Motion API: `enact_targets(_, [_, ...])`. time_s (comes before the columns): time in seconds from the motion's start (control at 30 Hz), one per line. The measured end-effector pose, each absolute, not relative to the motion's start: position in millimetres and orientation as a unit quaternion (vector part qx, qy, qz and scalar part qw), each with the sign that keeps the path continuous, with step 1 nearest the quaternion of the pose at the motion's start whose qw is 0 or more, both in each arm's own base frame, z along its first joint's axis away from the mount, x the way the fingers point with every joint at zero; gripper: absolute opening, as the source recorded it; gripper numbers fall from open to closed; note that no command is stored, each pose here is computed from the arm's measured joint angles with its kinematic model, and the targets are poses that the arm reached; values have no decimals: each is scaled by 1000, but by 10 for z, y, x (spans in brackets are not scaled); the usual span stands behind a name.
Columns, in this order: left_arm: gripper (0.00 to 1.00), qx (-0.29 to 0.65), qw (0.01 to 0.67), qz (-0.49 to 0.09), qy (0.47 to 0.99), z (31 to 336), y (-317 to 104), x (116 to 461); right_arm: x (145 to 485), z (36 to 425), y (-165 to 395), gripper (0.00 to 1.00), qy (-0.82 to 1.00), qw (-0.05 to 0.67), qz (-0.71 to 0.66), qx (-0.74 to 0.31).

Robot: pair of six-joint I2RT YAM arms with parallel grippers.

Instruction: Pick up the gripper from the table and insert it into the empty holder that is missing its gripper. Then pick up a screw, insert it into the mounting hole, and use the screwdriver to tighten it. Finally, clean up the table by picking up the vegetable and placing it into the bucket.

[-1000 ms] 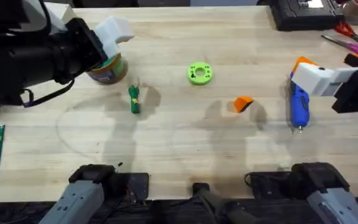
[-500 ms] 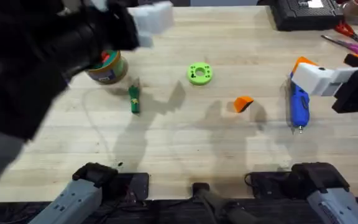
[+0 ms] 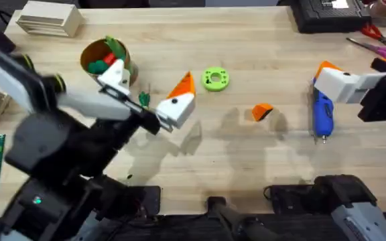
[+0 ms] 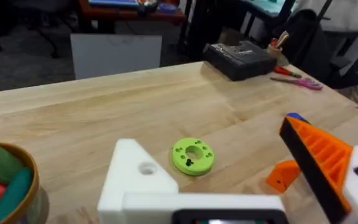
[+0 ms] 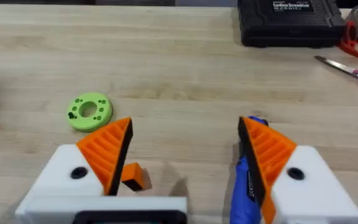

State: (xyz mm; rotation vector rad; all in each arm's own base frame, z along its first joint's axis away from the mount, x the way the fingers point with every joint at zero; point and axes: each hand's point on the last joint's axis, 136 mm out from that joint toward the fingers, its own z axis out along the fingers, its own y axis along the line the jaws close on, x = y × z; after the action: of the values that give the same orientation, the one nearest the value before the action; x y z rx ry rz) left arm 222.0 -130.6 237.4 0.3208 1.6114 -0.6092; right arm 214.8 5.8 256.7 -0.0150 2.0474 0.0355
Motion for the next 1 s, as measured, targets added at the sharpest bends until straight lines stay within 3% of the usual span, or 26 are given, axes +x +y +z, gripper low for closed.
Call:
enact_targets(0.47, [987, 130, 687, -273, 660, 2068, -1217, 2101, 2148, 2567, 58, 984, 854, 520, 15, -6])
enact_targets(0.57, [987, 130, 674, -271, 674, 1906, -1232, 2122, 2148, 2567, 58, 984, 854, 520, 15, -6])
enact_targets(0.67, [987, 131, 629, -262, 720, 1577, -1240, 2119, 2147, 2568, 58, 985, 854, 520, 15, -6])
enact_targets(1.0, [987, 129, 629, -260, 721, 1573, -1231, 2126, 2148, 2567, 58, 983, 854, 520, 15, -6])
